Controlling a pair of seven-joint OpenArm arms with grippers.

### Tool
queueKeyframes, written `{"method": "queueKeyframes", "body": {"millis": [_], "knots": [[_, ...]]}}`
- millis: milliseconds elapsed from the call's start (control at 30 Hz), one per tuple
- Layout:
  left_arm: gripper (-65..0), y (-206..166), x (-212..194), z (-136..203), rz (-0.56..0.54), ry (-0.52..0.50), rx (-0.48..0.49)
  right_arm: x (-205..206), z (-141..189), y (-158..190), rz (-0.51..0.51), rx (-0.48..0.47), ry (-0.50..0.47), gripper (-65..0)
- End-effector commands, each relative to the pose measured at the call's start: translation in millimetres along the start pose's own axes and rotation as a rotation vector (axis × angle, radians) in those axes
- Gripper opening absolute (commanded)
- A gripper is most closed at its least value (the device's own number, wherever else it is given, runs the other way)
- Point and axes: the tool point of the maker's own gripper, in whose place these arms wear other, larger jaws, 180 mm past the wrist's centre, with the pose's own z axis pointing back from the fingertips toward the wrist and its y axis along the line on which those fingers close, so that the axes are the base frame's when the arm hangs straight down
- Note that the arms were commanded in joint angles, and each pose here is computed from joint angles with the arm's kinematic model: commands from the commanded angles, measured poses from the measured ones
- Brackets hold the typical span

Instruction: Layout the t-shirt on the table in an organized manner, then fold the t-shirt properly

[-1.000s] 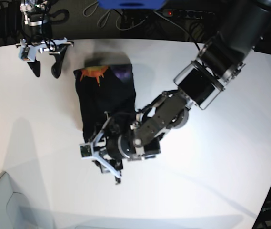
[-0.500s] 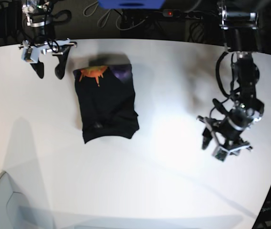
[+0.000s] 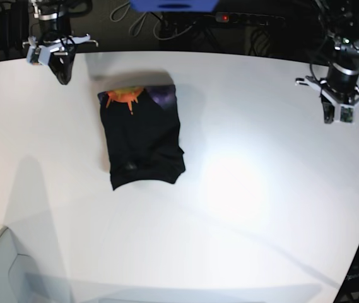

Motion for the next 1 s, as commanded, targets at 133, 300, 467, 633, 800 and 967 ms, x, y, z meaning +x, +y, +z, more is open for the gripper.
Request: {"method": "queueKeyframes", "body": {"millis": [133,300,467,633,800,967], "knots": [[-65.0,-25.2,-31.7,42.1,0.149,0.03,-0.075,-3.9,31.2,-35.5,-0.121,-0.119,-0.03,-65.0],[-65.0,-44.7,-76.7,70.1,0.257,0.144,-0.116,-52.7,43.6,-57.4,-0.16,-0.161,0.09,-65.0],[-65.0,-54.1,-144.7,80.5,0.308,0.322,-0.123,-112.3,62.3,-62.3,-0.233,-0.207,0.23,-65.0],[-65.0,-75.9,-213.0,72.5,0.312,0.494,-0.256,-148.1,63.5,-49.1,-0.299,-0.207,0.305,-65.0],[-65.0,-73.3,-255.4,49.5,0.415,0.55,-0.252,-191.9,59.7,-39.3,-0.377,-0.222,0.397,-65.0],[-65.0,-91.2,-297.7,29.1,0.524,0.559,-0.276,-241.0,55.8,-30.1,-0.461,-0.257,0.463,-65.0]]}}
